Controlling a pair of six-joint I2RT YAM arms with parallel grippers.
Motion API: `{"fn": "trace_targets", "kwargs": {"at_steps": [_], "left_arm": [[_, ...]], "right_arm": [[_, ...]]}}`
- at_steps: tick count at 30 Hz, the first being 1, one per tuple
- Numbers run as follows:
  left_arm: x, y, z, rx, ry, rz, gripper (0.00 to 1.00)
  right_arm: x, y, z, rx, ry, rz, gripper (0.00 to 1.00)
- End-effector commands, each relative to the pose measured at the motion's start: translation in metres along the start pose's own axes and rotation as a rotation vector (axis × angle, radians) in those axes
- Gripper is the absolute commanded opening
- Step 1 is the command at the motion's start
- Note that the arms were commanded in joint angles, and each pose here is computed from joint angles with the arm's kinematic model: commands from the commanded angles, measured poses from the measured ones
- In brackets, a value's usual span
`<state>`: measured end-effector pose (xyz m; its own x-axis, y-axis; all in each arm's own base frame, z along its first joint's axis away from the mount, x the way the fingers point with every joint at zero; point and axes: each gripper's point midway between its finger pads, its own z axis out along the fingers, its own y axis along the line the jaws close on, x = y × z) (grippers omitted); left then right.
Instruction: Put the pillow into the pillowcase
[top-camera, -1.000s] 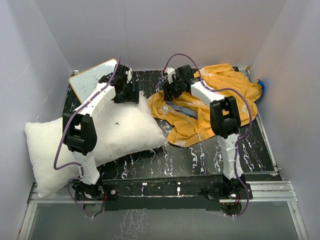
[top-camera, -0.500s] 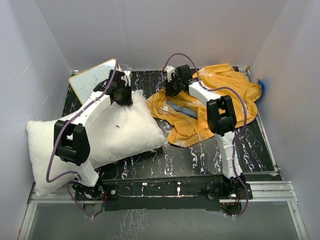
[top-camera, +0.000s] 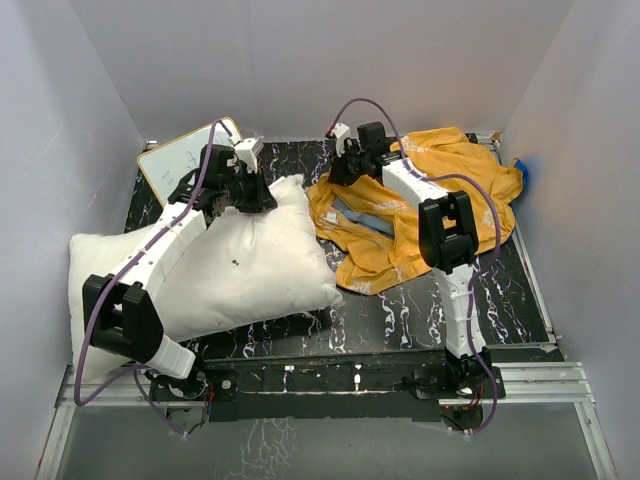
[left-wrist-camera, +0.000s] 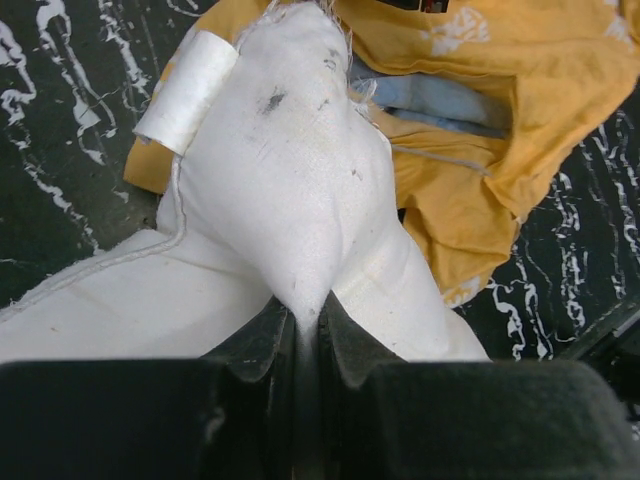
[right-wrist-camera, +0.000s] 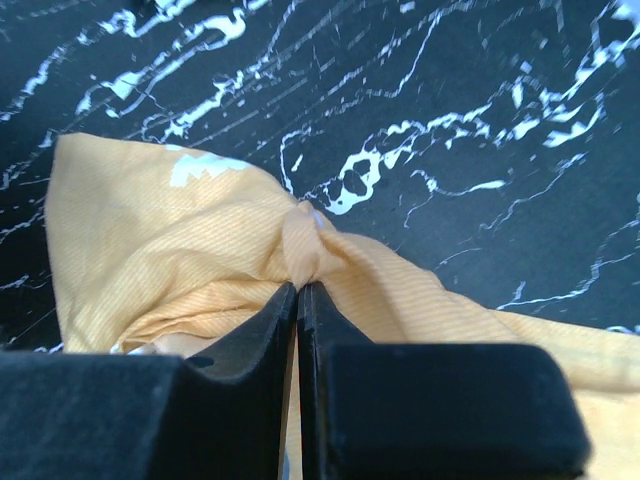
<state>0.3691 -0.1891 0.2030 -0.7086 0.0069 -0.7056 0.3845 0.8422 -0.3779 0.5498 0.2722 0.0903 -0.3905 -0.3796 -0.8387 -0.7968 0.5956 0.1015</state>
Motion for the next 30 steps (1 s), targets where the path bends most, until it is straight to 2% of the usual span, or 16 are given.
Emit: {"fn": "trace_targets", "kwargs": {"at_steps": [1,11,15,18,28,30], "left_arm": [[-0.039,-0.048,-0.015,0.22,-0.137,0.03,0.0],[-0.042,-0.085,-0.001,0.419,-0.081,0.006,0.0],[-0.034,-0.101,0.016,0.438,-0.037,0.009,0.0],[-0.024,-0.102,0.035,0.416,0.01,0.003,0.0],[-0.022,-0.062,0.099,0.223,0.108,-0.047,0.0],[-0.016,-0.055,0.109,0.193,0.141,-0.06,0.0]], "right_arm": [[-0.105,0.012,-0.063,-0.012,-0.213,-0.202,0.08],[-0.117,0.021,-0.091,-0.009,-0.182,-0.293,0.08],[-0.121,0.027,-0.094,-0.046,-0.174,-0.291,0.08],[-0.123,0.033,-0.096,-0.06,-0.176,-0.299,0.08],[-0.117,0.043,-0.092,-0.092,-0.143,-0.296,0.08],[-0.115,0.039,-0.09,-0.065,-0.13,-0.278,0.12]]}}
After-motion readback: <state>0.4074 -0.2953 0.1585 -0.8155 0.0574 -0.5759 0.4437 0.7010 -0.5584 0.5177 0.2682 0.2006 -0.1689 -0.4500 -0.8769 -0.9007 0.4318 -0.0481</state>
